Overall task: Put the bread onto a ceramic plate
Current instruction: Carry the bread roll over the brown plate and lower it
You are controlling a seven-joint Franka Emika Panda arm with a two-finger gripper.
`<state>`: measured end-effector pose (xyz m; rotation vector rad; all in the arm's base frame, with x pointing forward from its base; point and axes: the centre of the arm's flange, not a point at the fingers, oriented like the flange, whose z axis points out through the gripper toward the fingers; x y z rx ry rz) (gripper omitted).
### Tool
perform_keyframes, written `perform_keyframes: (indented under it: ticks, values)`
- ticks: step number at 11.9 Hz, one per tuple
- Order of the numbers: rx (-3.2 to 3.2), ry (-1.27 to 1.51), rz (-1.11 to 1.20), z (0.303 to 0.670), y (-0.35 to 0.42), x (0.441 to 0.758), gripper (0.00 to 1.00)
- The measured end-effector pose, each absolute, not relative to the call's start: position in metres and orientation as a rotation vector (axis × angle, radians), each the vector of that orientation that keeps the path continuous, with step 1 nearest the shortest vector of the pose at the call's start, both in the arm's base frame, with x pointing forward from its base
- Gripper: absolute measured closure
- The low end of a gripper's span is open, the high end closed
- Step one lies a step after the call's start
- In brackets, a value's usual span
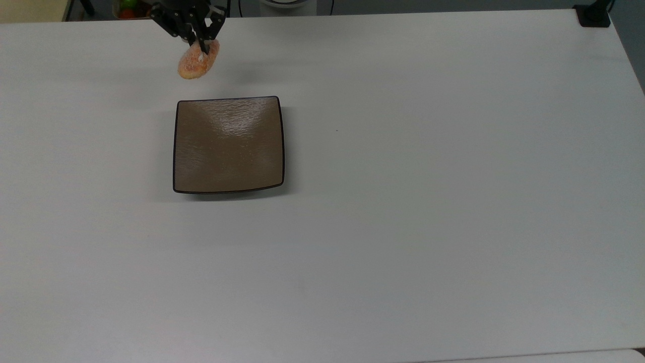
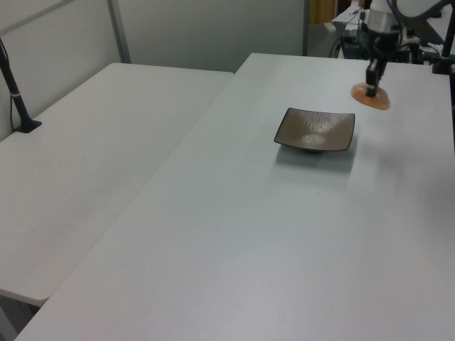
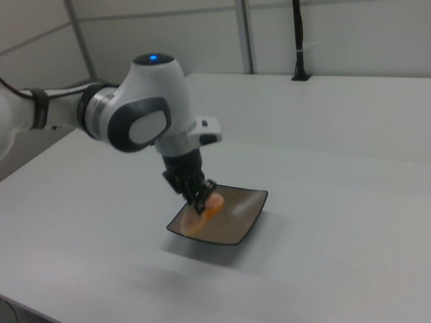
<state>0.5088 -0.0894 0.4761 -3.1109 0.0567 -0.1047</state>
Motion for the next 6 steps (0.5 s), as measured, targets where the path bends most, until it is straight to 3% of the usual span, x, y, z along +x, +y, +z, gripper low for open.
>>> perform_keyframes:
  ticks: [3,6]
  values:
    - [-3.11,0.099,-0.145,0.481,-0.073,0.563,0.83]
    - [-3.122,0.158,-0.101,0.438,-0.044,0.613,0.83]
